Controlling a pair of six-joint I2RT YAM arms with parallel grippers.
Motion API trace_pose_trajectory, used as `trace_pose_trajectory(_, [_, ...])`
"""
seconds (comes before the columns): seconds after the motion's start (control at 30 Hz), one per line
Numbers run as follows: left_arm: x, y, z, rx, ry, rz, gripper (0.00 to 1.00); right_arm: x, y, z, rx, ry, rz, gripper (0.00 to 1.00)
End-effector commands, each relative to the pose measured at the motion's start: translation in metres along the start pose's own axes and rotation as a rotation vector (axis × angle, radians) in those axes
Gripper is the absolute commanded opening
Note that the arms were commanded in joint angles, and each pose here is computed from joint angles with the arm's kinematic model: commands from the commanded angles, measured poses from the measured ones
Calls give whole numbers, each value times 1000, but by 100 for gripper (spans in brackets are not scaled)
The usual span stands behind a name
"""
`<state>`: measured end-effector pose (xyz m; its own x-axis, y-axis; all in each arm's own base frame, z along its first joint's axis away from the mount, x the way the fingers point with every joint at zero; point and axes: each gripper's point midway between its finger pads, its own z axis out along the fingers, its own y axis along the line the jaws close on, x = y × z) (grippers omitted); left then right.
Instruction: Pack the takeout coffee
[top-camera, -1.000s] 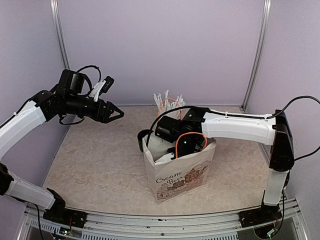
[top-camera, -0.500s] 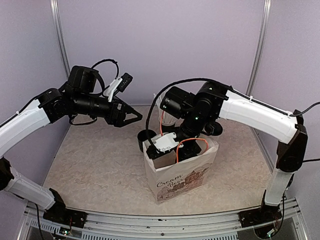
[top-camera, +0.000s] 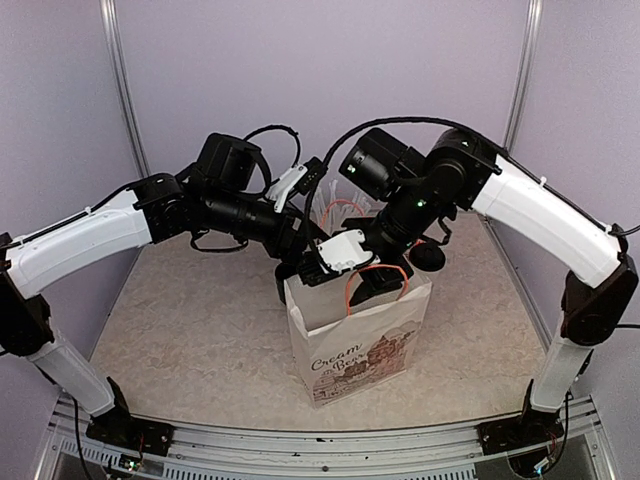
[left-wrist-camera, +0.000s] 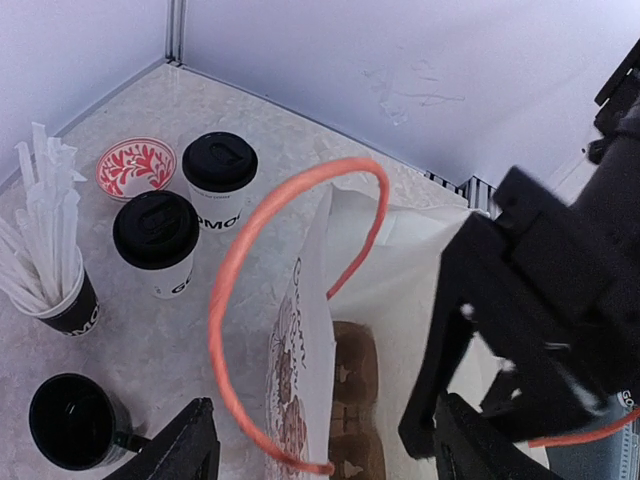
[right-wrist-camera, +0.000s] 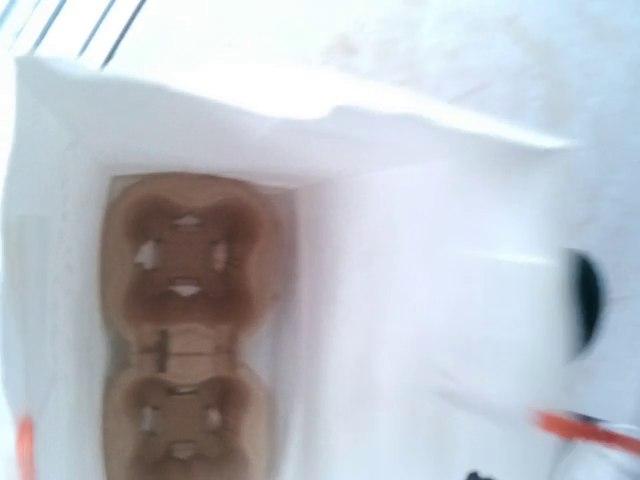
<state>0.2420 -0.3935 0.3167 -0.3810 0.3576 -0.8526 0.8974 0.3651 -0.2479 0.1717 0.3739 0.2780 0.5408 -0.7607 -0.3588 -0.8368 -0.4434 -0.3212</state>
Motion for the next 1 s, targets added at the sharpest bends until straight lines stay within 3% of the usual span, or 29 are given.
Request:
trace_pose_trajectory(0.0, [-8, 5, 17, -27, 11, 11, 71, -13, -11, -52, 127, -60, -41, 61])
trace_pose_trajectory(0.13, [-4, 8, 28, -22, 38, 9, 59, -17, -22, -83, 204, -108, -37, 61])
trace_pose_trajectory(0.3, [-15, 2, 30, 14, 28, 37, 20, 2, -52, -132, 320, -197, 40, 61])
trace_pose_trajectory(0.43, [-18, -2, 28, 34, 21, 60, 0, 19, -59, -140, 325, -233, 105, 61])
trace_pose_trajectory(0.57, [-21, 0, 24, 25, 17, 66, 0, 32, -61, -135, 320, -211, 141, 61])
trace_pose_trajectory(0.73, [-30, 3, 7, -9, -8, 91, 0, 95, -95, -144, 436, -180, 282, 62])
trace_pose_trajectory(0.8, [-32, 4, 2, -23, -13, 101, 0, 129, -105, -145, 473, -178, 362, 71])
trace_pose_trajectory(0.83, [-33, 4, -1, -26, -15, 104, 0, 148, -111, -144, 495, -175, 407, 83])
trace_pose_trajectory(0.9, [-32, 4, -3, -26, -12, 104, 0, 180, -110, -134, 485, -171, 490, 97])
trace_pose_trajectory(0.97, [-31, 3, -3, -13, -7, 103, 0, 209, -109, -120, 481, -157, 558, 99])
